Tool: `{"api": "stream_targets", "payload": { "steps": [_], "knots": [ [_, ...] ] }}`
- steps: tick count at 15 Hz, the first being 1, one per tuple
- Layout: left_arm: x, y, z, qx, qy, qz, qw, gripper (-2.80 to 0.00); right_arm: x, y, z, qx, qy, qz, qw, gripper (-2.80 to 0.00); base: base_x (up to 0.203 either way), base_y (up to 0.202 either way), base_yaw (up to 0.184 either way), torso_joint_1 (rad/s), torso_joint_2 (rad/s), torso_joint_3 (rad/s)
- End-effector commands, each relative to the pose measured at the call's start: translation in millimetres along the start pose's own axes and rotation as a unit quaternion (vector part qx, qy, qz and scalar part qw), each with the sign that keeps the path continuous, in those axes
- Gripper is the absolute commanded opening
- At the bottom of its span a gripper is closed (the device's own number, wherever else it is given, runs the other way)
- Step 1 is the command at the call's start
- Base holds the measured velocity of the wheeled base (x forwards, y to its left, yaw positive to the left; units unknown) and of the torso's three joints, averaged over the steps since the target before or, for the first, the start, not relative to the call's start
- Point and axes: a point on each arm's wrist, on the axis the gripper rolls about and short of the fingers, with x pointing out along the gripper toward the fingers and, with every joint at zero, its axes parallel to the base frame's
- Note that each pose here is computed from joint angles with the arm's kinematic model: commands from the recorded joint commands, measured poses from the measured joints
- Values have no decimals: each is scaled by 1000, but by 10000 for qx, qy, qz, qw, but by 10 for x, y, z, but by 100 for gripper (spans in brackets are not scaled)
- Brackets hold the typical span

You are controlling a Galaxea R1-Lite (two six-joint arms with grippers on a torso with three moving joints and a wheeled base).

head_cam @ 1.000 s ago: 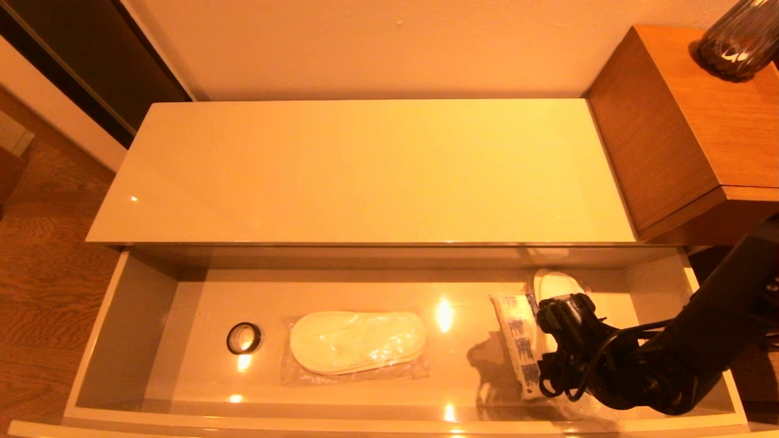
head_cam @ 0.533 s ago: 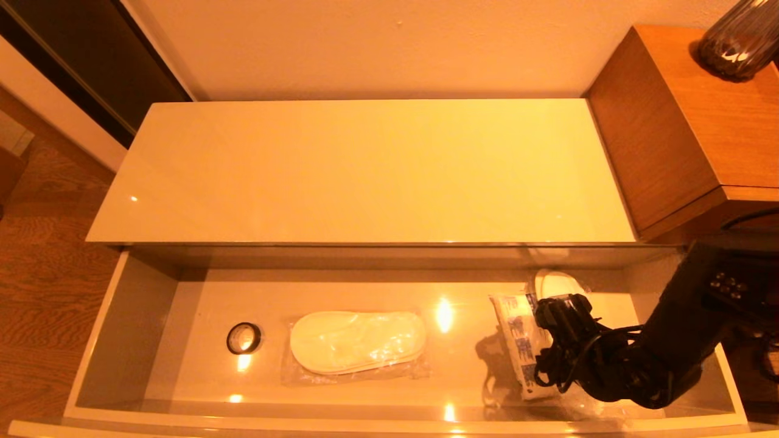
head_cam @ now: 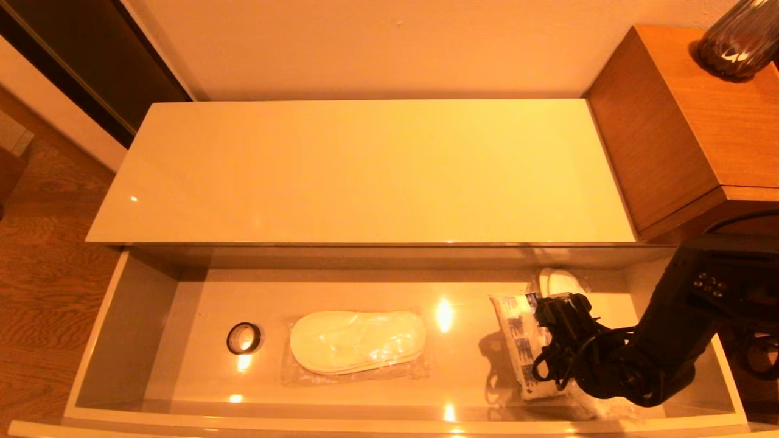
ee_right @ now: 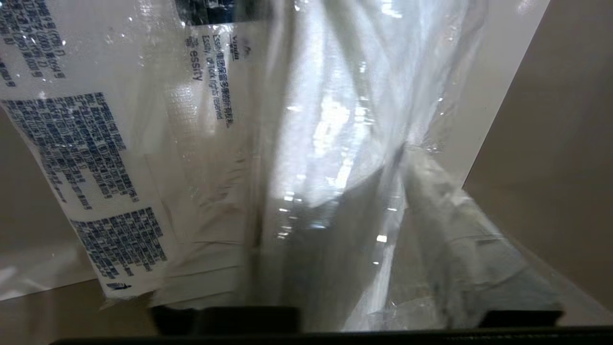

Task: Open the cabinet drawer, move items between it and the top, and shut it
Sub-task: Take out the disposable slippers from the drawer

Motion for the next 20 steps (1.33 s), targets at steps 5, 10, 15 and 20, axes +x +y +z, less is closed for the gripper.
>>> {"api": "stream_targets", "payload": {
  "steps": [5, 10, 15, 20],
  "knots": [
    [-28, 1, -13, -6, -189, -5, 9998, -280, -328, -226, 214, 80, -124, 29, 9999, -280, 0, 0, 0, 0, 0, 0],
    [-28, 1, -13, -6, -189, -5, 9998, -280, -683, -486, 426, 72, 10, 123, 9999, -280, 0, 0, 0, 0, 0, 0],
    [-27, 1, -16, -6, -183, -4, 9998, -280, -939, -660, 441, -15, 137, 202, 9997, -280, 0, 0, 0, 0, 0, 0],
    [-28, 1, -13, -6, -189, -5, 9998, -280, -1309, -896, 511, -125, 264, 366, 9989, -280, 0, 0, 0, 0, 0, 0]
  ]
}}
